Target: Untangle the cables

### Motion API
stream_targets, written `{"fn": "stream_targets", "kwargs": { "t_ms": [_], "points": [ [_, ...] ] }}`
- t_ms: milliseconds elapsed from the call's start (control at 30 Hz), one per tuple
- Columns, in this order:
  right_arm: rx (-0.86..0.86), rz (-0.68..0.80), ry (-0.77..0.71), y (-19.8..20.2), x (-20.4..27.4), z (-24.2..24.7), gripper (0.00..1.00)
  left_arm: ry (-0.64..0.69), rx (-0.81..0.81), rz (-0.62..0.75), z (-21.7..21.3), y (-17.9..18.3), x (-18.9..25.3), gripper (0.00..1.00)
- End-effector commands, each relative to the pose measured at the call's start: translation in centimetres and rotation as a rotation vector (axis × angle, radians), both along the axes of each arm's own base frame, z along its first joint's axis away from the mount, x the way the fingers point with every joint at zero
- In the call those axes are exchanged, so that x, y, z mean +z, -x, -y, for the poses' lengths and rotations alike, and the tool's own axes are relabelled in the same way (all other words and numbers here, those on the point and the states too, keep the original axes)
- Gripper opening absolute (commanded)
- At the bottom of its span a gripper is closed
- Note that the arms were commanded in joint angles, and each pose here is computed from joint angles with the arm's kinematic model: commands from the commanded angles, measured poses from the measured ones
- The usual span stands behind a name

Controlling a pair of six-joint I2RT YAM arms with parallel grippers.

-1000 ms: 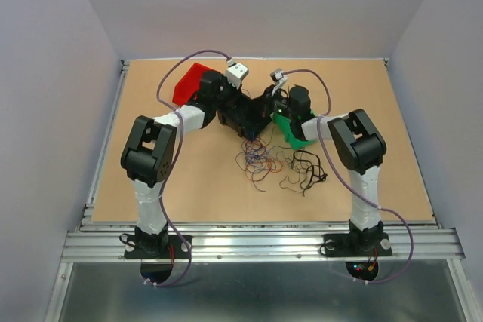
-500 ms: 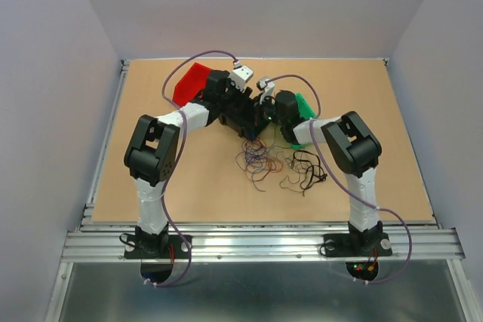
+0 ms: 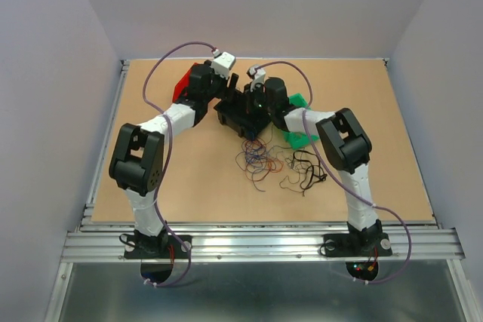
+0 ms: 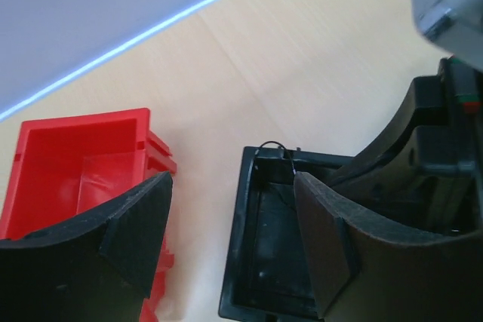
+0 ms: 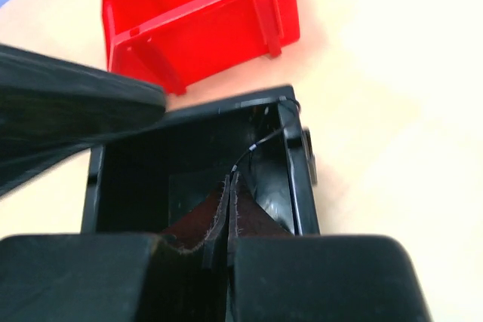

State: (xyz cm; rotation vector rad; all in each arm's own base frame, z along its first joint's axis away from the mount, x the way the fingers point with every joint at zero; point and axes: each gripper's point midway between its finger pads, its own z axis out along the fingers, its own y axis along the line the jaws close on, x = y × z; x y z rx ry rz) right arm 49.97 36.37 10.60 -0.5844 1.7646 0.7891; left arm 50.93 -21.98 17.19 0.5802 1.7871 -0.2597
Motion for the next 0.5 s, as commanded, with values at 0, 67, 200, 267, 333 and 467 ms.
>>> {"fn": "stream_targets", "kwargs": {
  "t_ms": [0,67,200,267,333,467],
  "points": [
    [-0.012,-0.011,0.055,-1.1,-0.2,-1.7,0.01,0.113,0.017,0.102,-1.0,-0.1,5.2,0.76],
    [-0.016,-0.045,0.099,-0.8,-1.4,-1.7,0.00,0.115,0.020,0.105,-1.3,-0.2,5.3,0.76],
    [-0.027,-0.043,0.144,-0.3,-2.1,-1.6,0.02,0.112,0.015,0.099,-1.2,-0.3,5.0,0.75],
    [-0.029,-0.027,0.136,0.0,-1.1,-1.4,0.09,0.110,0.013,0.100,-1.2,-0.3,5.0,0.75],
    [-0.034,0.008,0.100,0.1,0.8,-1.4,0.11,0.109,0.015,0.098,-1.1,-0.4,4.8,0.75],
    [-0.024,0.037,0.050,0.8,4.3,-1.5,0.11,0.102,0.003,0.089,-1.0,-0.5,4.3,0.75]
  ]
}}
